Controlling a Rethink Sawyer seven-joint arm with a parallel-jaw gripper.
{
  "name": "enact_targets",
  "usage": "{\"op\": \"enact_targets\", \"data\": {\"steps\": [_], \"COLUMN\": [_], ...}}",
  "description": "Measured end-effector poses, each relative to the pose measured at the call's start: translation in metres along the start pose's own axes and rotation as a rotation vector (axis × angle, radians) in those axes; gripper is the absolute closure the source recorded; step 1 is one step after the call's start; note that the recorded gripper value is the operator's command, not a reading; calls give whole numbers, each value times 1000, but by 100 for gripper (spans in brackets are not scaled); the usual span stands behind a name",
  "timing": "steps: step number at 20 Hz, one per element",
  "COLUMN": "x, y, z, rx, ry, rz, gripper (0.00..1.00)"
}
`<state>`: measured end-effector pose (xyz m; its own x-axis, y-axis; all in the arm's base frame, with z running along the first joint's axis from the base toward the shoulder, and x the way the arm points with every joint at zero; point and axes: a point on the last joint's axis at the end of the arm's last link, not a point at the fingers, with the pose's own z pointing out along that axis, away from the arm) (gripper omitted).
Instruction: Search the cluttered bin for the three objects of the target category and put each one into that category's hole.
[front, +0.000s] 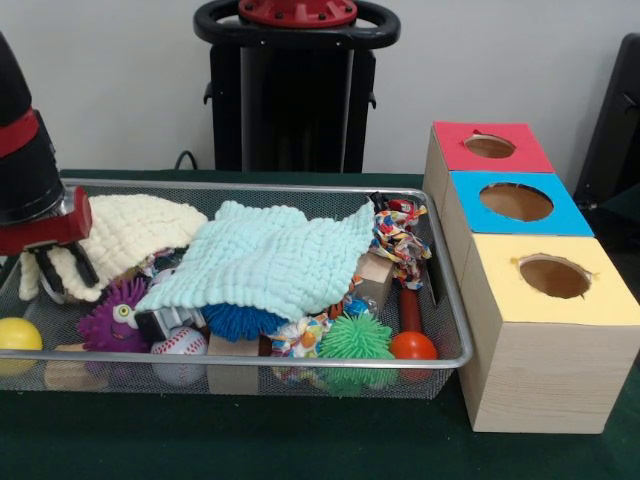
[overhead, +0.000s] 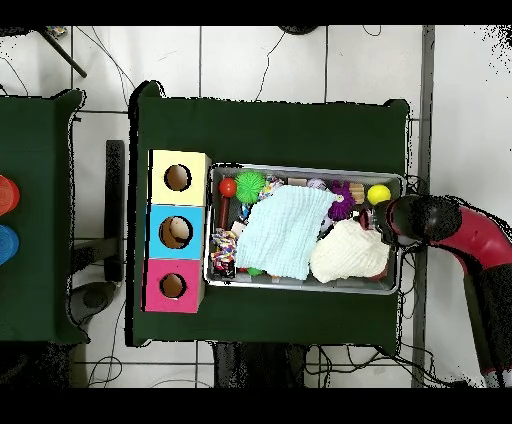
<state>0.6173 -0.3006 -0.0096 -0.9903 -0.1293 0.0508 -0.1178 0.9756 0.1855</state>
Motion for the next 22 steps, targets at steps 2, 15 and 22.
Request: {"op": "enact_targets", "data": {"steps": [2, 15, 22], "x": [1, 8, 11], "y": [2, 15, 16], "z": [-8, -56, -58], "rx": [11, 83, 95], "ry": [2, 16, 23], "rz": [-8, -50, -53], "gripper": [100, 100, 100]}}
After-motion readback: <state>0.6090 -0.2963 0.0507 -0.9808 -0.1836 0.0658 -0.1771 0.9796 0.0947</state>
